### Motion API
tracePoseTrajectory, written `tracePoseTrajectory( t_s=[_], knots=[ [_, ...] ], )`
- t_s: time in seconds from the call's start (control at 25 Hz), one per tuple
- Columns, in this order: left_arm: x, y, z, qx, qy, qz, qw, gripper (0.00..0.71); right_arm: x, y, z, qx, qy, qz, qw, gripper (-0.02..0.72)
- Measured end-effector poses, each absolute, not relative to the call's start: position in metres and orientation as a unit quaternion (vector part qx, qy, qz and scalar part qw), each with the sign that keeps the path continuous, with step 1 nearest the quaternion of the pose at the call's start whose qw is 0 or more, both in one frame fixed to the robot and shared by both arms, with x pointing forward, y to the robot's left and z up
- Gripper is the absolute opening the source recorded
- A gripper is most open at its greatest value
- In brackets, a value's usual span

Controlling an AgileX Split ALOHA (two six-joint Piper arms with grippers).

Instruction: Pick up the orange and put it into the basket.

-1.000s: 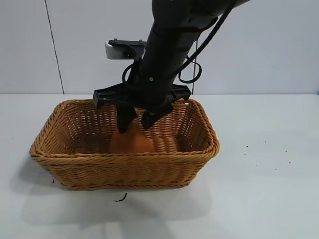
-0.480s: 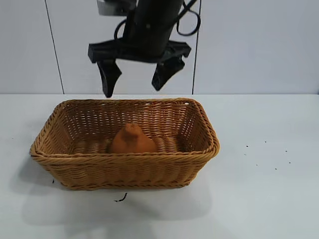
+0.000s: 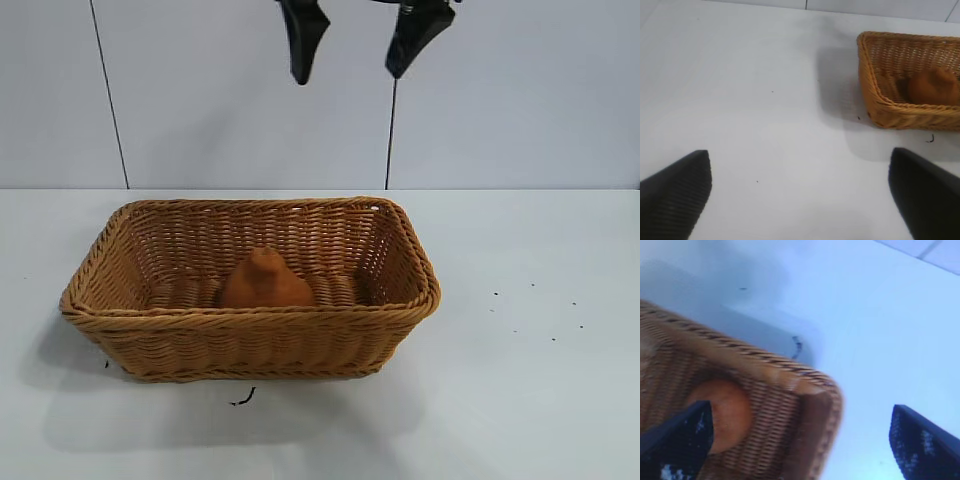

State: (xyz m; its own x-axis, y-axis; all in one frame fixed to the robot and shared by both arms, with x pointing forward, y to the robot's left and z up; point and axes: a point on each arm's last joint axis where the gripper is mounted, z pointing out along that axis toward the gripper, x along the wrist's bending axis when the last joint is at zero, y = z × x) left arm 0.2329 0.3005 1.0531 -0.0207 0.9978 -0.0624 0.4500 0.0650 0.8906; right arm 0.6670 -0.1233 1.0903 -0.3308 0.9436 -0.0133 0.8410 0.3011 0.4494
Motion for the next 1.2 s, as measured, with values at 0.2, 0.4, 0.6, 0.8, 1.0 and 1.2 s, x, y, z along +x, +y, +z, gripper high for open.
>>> tracePoseTrajectory(
  t_s=[0.2,0.4,0.6,0.8,1.0,1.2],
  knots=[
    [0.233,0.3,1.053,0.584,0.62,0.355,0.385,0.692,0.686,-0.181,1.09,0.604,0.762,0.161,0.168,0.69],
    [0.233,0.3,1.053,0.584,0.62,0.355,0.385,0.692,0.699,-0.253,1.091,0.659,0.714,0.139,0.19,0.69],
    [0.233,0.3,1.053,0.584,0.62,0.355,0.385,0.692,0.7,-0.309,1.083,0.702,0.676,0.118,0.189,0.69],
    [0.233,0.3,1.053,0.584,0.62,0.355,0.385,0.692,0.69,-0.318,1.069,0.705,0.684,0.102,0.157,0.69],
    [0.233,0.3,1.053,0.584,0.62,0.355,0.385,0.692,0.672,-0.313,1.059,0.702,0.696,0.088,0.125,0.69],
    [0.233,0.3,1.053,0.584,0.62,0.355,0.385,0.692,0.623,-0.309,1.069,0.697,0.706,0.079,0.099,0.693]
  ],
)
